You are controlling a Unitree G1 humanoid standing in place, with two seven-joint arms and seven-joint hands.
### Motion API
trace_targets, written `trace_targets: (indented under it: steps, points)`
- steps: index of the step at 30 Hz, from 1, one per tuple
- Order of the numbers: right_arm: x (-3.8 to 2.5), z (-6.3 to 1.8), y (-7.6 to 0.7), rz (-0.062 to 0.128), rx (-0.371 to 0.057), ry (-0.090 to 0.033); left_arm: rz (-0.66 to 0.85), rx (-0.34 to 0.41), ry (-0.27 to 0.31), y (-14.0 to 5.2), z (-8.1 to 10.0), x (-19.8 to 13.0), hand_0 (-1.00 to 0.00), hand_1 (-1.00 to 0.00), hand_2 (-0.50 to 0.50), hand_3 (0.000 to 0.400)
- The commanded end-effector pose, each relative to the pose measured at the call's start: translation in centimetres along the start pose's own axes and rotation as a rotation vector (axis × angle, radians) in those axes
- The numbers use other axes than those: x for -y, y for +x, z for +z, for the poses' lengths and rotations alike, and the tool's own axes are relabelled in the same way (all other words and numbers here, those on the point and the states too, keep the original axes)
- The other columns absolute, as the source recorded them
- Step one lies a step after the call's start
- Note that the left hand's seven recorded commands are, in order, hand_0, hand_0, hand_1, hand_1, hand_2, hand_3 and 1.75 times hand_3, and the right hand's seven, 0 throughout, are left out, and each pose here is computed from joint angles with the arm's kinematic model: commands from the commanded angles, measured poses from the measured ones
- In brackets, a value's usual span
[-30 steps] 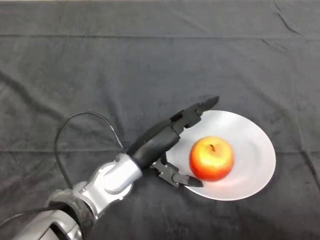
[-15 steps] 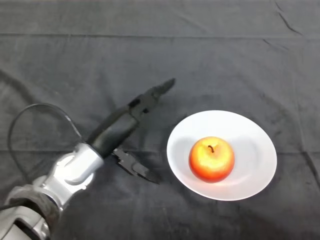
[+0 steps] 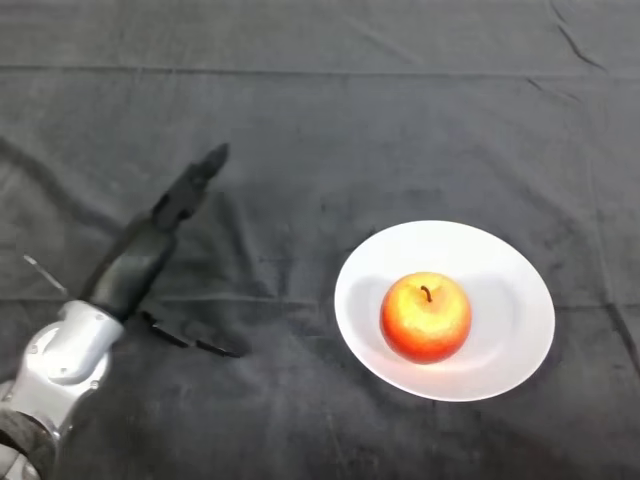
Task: Move the apple to the plate
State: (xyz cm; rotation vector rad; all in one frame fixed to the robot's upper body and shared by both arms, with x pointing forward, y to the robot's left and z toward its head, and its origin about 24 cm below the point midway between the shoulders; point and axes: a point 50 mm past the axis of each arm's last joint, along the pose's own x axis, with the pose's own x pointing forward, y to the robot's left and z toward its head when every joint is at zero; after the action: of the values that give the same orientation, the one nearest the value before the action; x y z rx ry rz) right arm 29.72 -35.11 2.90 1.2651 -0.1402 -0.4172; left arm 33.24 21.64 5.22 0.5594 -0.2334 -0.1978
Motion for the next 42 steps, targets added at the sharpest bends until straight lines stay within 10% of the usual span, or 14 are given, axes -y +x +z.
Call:
trace_targets:
  steps: [1,42]
  points:
    - [-0.67,0.87,0.24,0.023,0.032,0.009,0.092,-0.111,0.026,-1.7,-1.9,-2.9,0.0,0.0,0.0,0.0]
    - [-0.67,0.87,0.24,0.022,0.032,0.008,0.966,-0.445,-0.299,-12.7,-6.2,-17.3,0.0,0.0,0.0,0.0]
